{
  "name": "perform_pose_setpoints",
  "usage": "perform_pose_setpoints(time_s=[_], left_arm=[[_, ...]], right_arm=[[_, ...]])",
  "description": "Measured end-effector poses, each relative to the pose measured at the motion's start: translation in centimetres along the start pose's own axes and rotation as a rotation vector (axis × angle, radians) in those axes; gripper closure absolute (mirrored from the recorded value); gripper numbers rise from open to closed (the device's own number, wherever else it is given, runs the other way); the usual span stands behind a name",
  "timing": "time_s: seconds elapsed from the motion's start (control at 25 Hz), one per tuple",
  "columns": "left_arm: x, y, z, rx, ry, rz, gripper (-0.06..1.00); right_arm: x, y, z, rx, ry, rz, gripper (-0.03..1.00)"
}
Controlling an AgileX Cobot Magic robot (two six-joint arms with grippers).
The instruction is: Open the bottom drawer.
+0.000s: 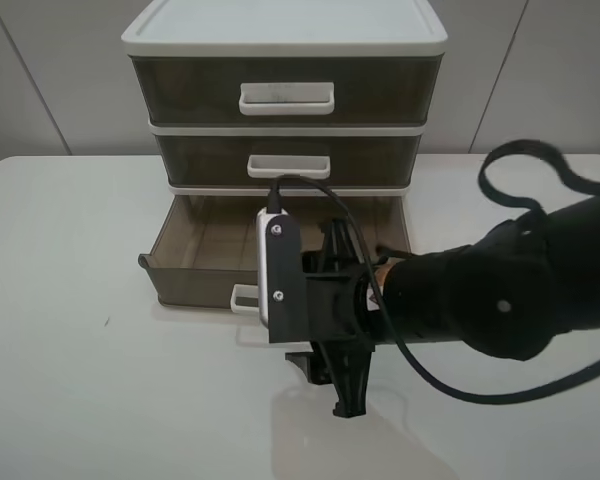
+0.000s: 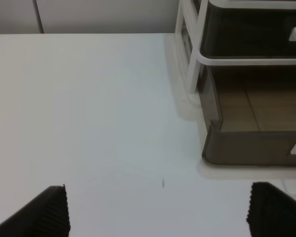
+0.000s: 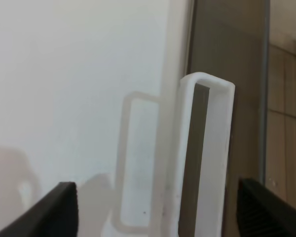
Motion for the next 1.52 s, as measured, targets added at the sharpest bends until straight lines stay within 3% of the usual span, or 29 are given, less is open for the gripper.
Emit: perform_pose_setpoints(time_s=[0.24, 0.52, 0.64, 0.8, 0.92, 1.12, 1.32, 1.52], left_arm=[[0.0, 0.0, 0.0, 0.0, 0.0, 0.0, 0.2], [0.0, 0.0, 0.0, 0.0, 0.0, 0.0, 0.2], [0.0, 0.0, 0.0, 0.0, 0.0, 0.0, 0.2], [0.0, 0.0, 0.0, 0.0, 0.0, 0.0, 0.2], [0.0, 0.0, 0.0, 0.0, 0.0, 0.0, 0.2], [0.0, 0.0, 0.0, 0.0, 0.0, 0.0, 0.2], [0.0, 0.0, 0.0, 0.0, 0.0, 0.0, 0.2], [0.0, 0.0, 0.0, 0.0, 0.0, 0.0, 0.2]], right_arm=[[-5.8, -1.9, -2.6, 0.305, 0.085, -0.125, 0.24], [-11.1, 3.0, -5.8, 0.749, 0.156, -0.067, 0.23], [-14.4, 6.4, -7.1, 0.952, 0.267, -0.016, 0.23], [-19.9, 9.5, -7.1, 1.19, 0.451, 0.002, 0.23], [-23.9, 10.2, -5.8, 1.251, 0.571, -0.016, 0.23], [-29.2, 9.2, -2.2, 1.234, 0.712, -0.122, 0.23], [-31.9, 8.5, 1.1, 1.201, 0.786, -0.204, 0.23], [-32.2, 9.3, 3.8, 1.236, 0.777, -0.127, 0.23]])
Point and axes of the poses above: a point on each arm's last joint axis where the gripper is mounted, x pointing out along that axis toward the gripper, z along the wrist's bending axis when the last joint is at zero, y = z × x, the point moved 5 cm from there along x, pointing out along that axis toward the gripper
